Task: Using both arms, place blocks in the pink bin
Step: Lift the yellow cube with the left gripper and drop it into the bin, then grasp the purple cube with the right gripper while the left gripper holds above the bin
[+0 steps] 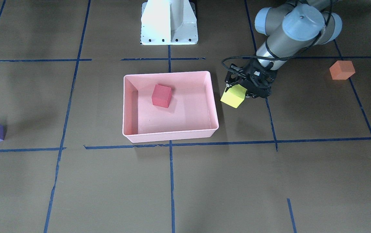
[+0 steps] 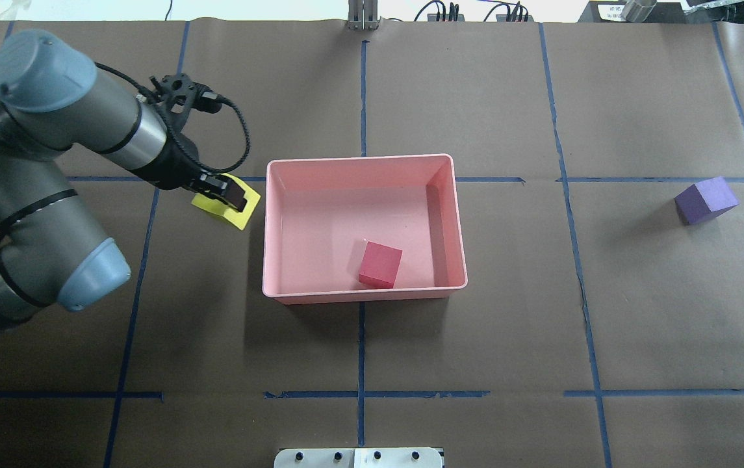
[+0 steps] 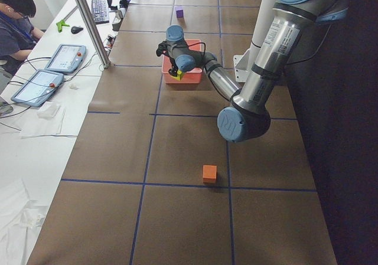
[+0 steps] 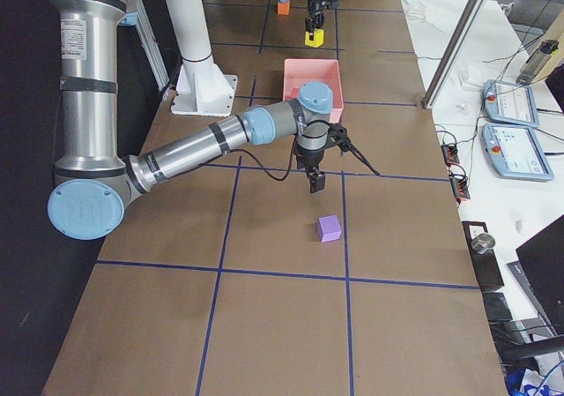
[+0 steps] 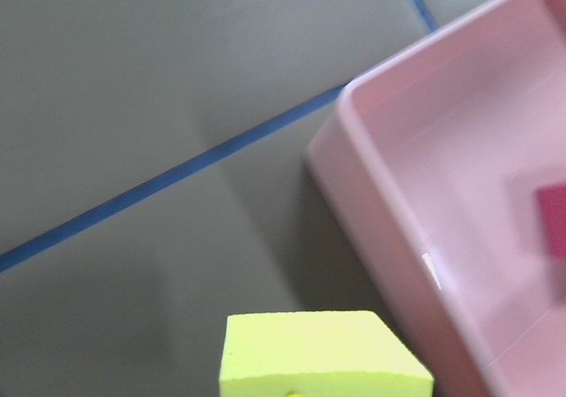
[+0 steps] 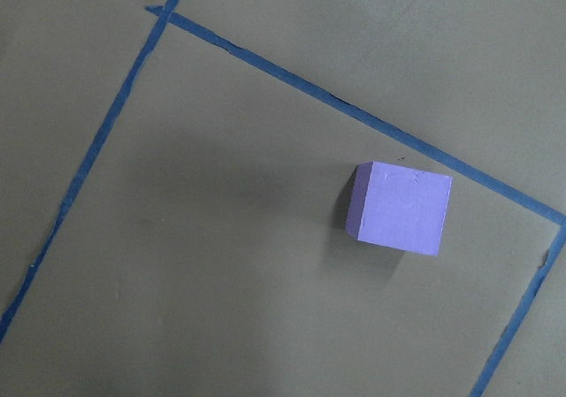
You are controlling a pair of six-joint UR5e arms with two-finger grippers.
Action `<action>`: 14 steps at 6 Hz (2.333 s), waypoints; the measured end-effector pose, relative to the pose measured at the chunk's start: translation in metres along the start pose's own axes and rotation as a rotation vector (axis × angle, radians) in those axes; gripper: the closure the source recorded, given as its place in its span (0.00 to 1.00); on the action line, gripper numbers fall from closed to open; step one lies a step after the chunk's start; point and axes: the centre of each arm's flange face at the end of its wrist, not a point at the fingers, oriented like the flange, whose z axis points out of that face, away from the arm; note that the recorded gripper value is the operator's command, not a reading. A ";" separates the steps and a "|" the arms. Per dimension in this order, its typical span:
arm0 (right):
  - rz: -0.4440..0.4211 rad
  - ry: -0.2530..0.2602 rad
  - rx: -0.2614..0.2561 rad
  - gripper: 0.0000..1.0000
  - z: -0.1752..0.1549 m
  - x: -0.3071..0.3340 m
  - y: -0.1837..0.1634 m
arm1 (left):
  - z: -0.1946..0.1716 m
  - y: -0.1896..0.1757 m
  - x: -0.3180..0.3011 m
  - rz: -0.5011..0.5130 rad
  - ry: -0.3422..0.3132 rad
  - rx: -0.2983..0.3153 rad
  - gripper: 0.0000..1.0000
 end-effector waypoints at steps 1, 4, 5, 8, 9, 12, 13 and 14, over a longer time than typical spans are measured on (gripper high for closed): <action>-0.027 0.000 -0.004 0.00 0.002 0.014 0.006 | 0.012 -0.010 0.049 -0.068 -0.013 0.012 0.00; -0.067 0.004 -0.016 0.00 0.026 0.046 0.023 | 0.030 -0.014 0.105 -0.194 -0.014 0.008 0.00; -0.040 0.012 0.016 0.00 0.049 0.065 0.022 | 0.031 -0.014 0.105 -0.196 -0.015 0.007 0.00; 0.048 0.014 0.055 0.00 0.112 0.072 -0.019 | 0.031 -0.013 0.106 -0.193 -0.014 0.007 0.00; 0.046 0.013 0.045 0.00 0.125 0.070 -0.038 | 0.031 -0.012 0.107 -0.192 -0.014 0.006 0.00; 0.030 0.027 -0.010 0.00 0.165 0.052 -0.067 | 0.032 -0.011 0.107 -0.191 -0.014 0.004 0.00; 0.030 0.043 -0.043 0.03 0.183 0.053 -0.064 | 0.033 -0.011 0.107 -0.191 -0.015 0.004 0.00; 0.025 0.058 -0.068 0.48 0.197 0.051 -0.062 | 0.033 -0.010 0.106 -0.192 -0.016 0.004 0.00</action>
